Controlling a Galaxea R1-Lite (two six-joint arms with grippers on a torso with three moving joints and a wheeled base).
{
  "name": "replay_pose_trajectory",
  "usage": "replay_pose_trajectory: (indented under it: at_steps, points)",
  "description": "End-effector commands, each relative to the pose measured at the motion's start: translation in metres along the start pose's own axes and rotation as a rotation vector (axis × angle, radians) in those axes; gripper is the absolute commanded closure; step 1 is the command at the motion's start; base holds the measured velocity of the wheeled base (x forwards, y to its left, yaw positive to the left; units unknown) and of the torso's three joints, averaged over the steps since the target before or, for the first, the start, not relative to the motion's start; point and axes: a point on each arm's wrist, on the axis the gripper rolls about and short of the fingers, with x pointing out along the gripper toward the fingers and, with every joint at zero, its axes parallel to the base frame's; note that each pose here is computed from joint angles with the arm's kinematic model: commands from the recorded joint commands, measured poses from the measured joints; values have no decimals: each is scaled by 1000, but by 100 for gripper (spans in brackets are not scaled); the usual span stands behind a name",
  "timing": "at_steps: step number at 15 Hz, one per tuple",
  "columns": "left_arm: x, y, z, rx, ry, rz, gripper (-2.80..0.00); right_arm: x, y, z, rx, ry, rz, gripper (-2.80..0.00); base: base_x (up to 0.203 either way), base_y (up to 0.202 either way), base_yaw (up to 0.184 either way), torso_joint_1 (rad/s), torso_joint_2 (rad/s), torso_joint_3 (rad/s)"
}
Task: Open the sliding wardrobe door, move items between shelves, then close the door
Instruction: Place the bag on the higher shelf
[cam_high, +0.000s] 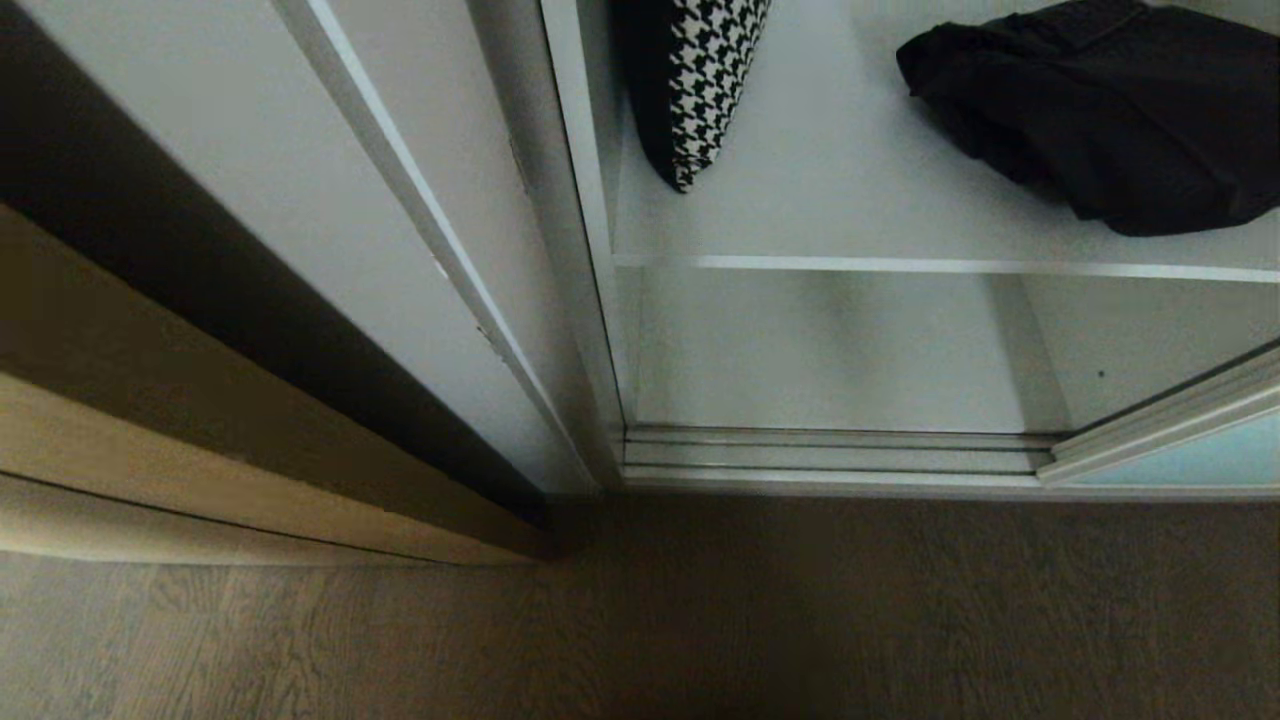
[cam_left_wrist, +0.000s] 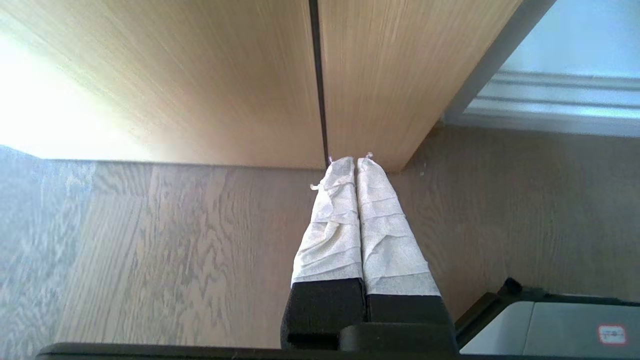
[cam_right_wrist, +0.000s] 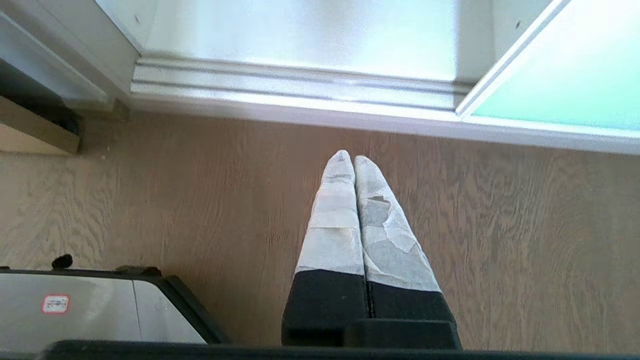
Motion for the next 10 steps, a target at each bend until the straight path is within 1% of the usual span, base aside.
replay_pose_trajectory:
  at_steps: [1,10]
  points:
    - [0,0,0,-1,-1,1,0,0,0,0,-1,-1,0,0,0,0,0,0,0,200]
    - [0,0,0,-1,-1,1,0,0,0,0,0,0,0,0,0,0,0,1,1,200]
